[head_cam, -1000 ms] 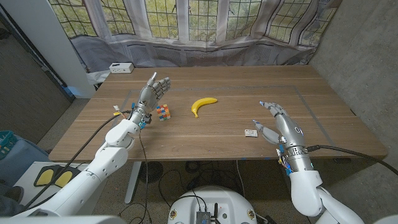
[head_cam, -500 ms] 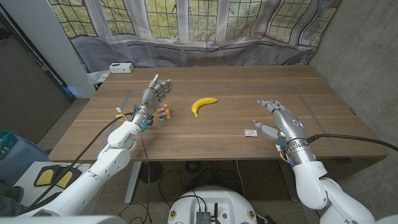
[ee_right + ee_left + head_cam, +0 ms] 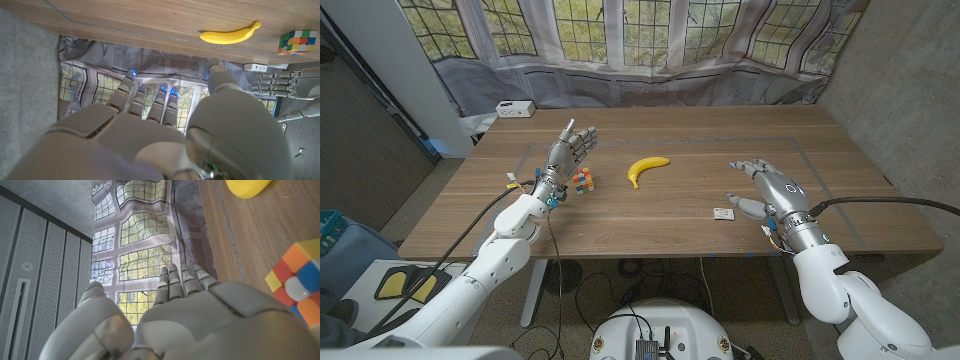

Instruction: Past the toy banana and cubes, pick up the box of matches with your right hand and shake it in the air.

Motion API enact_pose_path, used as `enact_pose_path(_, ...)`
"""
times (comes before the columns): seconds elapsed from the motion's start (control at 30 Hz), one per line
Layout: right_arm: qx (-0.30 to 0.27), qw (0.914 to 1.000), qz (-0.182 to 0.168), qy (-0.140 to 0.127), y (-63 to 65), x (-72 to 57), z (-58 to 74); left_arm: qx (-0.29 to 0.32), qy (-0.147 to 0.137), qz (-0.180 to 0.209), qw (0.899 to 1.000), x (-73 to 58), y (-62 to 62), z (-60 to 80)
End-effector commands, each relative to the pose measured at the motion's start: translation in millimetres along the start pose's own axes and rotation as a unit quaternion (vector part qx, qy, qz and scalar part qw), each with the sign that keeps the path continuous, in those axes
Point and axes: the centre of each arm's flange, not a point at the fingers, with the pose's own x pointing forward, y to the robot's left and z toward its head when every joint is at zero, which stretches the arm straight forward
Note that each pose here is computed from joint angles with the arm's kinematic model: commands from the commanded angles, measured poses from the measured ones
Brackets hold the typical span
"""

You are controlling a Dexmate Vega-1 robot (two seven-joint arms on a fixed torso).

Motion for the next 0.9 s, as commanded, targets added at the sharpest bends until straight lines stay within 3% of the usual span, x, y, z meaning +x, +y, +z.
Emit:
enact_pose_path(0.03,-0.038,0.9984,0.042,0.003,-9.6,6.2,4.9,0.011,-0.003,0.000,1.000,3.3,0.5,8.9)
enact_pose_path(0.5,-0.070,0.9941,0.083,0.008,-8.1,15.8,8.6,0.017,0.002,0.002,1.000,5.9,1.3,9.6)
enact_pose_path(0.9,-0.090,0.9915,0.094,0.011,-2.9,22.7,9.9,0.017,0.002,0.004,1.000,7.5,0.9,9.0)
